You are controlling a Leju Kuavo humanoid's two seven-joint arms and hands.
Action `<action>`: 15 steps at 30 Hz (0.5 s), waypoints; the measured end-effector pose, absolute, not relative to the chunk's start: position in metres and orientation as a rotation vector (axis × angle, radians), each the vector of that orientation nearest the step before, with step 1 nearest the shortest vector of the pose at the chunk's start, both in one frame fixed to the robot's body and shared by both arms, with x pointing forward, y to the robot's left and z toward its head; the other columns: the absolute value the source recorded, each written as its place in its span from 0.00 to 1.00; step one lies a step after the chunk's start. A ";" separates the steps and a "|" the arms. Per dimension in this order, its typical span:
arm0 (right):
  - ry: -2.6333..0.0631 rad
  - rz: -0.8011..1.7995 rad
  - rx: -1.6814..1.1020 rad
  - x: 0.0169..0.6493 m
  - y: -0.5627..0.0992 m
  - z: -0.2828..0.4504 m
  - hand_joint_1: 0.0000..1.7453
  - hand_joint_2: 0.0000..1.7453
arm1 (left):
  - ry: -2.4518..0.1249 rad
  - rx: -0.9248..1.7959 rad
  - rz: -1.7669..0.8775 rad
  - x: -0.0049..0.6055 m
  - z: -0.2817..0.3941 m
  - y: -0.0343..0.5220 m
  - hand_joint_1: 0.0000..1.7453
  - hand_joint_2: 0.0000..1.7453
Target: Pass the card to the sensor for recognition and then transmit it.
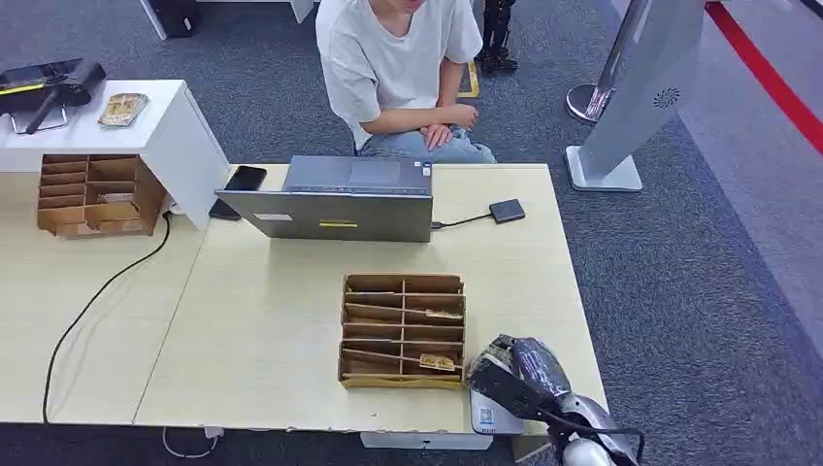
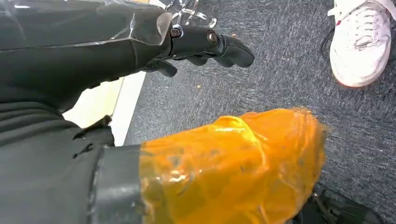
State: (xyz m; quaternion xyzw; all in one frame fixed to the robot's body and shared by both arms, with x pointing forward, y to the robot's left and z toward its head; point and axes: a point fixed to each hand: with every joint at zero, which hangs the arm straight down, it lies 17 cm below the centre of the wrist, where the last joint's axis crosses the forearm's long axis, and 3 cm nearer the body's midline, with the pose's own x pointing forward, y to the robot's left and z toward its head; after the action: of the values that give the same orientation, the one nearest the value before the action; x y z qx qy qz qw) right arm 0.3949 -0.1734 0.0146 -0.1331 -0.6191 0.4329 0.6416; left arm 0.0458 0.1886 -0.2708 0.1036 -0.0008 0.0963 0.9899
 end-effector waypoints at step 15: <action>-1.610 0.978 -0.564 0.412 -0.168 0.064 1.00 1.00 | 0.011 0.209 0.226 0.044 -0.270 0.185 0.00 0.00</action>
State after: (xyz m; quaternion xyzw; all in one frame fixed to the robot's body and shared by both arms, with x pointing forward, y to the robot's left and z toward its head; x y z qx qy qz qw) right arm 0.4117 -0.1680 0.0639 -0.2388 -0.6812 0.4141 0.5544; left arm 0.0439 0.1853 -0.2700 0.1041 0.0052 0.1127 0.9881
